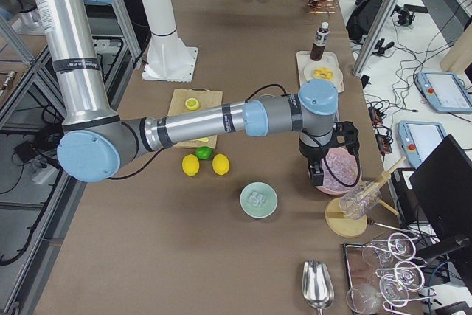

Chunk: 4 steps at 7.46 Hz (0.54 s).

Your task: Pour ice into bowl

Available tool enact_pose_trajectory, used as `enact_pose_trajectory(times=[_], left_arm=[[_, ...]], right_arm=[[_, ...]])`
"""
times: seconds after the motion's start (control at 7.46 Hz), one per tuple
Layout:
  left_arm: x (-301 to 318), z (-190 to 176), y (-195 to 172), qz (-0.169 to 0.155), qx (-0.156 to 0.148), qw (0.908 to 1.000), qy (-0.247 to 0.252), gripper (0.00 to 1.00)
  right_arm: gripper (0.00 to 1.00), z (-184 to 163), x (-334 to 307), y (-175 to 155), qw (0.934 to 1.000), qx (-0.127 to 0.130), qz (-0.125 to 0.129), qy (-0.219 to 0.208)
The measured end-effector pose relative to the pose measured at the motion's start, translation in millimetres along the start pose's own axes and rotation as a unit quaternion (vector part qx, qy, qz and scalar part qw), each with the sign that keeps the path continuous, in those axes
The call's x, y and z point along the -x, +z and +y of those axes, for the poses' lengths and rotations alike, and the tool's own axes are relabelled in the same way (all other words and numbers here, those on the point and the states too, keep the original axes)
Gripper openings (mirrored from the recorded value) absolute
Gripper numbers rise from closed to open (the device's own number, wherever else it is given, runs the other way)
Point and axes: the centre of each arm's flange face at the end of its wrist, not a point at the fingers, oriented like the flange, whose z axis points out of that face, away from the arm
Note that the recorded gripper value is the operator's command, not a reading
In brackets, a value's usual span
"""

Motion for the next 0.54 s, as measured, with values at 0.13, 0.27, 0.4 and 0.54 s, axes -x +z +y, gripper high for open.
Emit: enact_pose_trajectory(times=[0.13,0.27,0.4,0.54], left_arm=[[1,0,1,-0.001,0.0,1.0,0.0,0.97],[1,0,1,-0.002,0.0,1.0,0.0,0.97],[1,1,1,-0.002,0.0,1.0,0.001,0.97],[1,1,1,-0.002,0.0,1.0,0.005,0.97]], right_arm=[[0.99,7,2,-3,1.0,0.001,0.0,0.007],[0.99,16,1,-3,0.9999,0.002,-0.001,0.013],[0.99,24,-1,-1,0.9998,0.005,-0.002,0.017],[0.99,32,-8,7,0.9997,0.012,-0.002,0.02]])
